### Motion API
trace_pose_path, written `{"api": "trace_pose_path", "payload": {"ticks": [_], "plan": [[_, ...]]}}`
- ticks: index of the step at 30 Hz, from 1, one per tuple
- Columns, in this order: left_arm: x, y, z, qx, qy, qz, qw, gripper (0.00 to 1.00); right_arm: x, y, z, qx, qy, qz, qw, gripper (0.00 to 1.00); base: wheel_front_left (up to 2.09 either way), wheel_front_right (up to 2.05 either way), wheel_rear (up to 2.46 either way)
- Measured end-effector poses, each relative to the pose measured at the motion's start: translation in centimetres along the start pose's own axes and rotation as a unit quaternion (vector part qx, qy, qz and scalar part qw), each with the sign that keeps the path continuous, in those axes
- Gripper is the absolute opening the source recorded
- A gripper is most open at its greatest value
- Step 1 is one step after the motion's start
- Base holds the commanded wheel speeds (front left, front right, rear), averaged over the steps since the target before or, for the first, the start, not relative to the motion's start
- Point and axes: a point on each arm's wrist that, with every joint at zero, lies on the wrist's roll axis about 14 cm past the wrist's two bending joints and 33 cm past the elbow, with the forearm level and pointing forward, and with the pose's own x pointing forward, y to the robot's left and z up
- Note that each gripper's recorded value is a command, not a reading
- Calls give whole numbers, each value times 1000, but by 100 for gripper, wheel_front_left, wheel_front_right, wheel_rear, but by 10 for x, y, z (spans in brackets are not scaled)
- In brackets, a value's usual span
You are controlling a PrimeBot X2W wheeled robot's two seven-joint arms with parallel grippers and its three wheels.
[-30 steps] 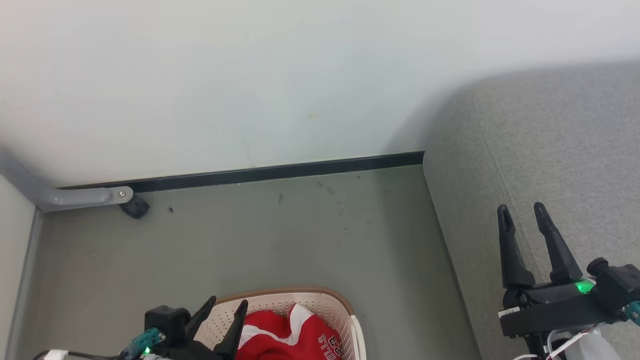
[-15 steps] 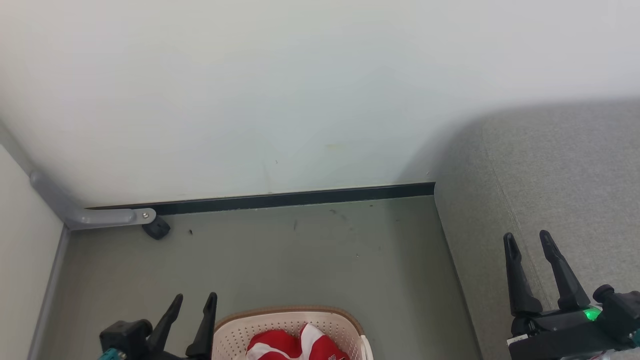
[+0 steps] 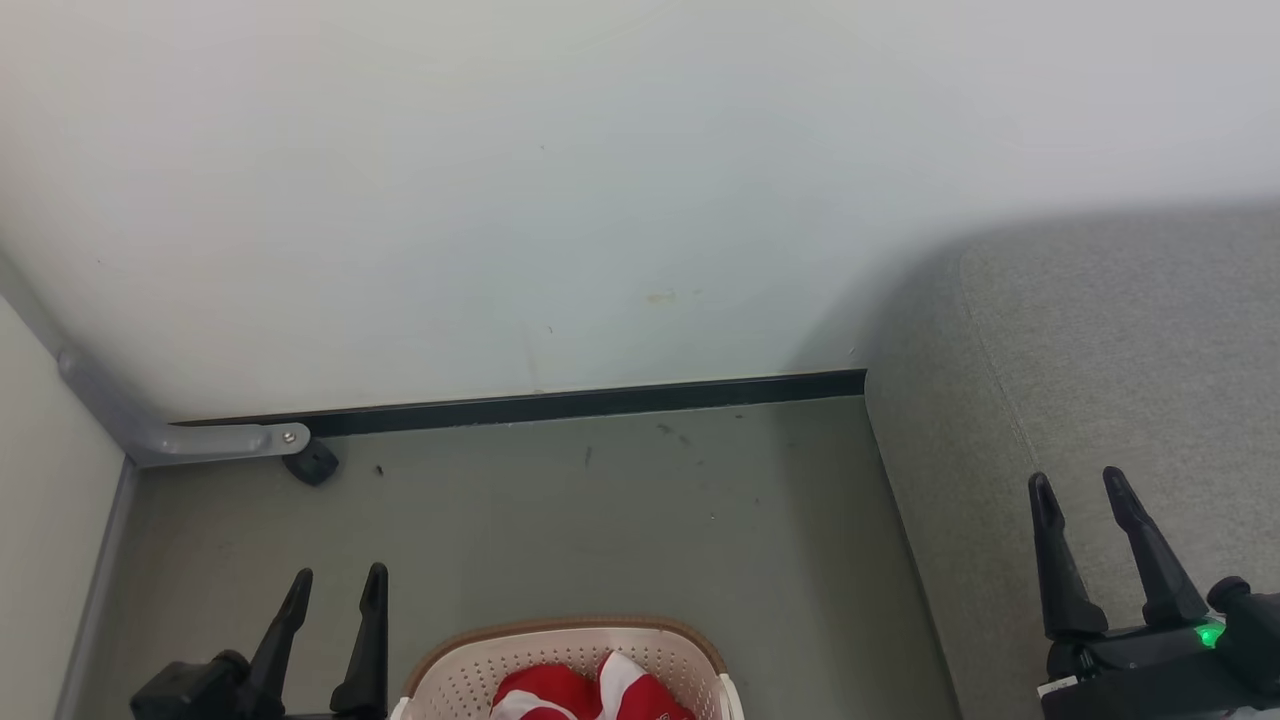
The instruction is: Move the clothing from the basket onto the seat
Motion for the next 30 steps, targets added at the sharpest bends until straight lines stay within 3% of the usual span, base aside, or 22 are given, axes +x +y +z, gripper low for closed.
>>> {"api": "trace_pose_path", "payload": {"ticks": [30], "plan": [[3,-21,14,19,-28,-29,999,100,4,-22,4,-30,-2,-22,999,100,0,0,0]]}}
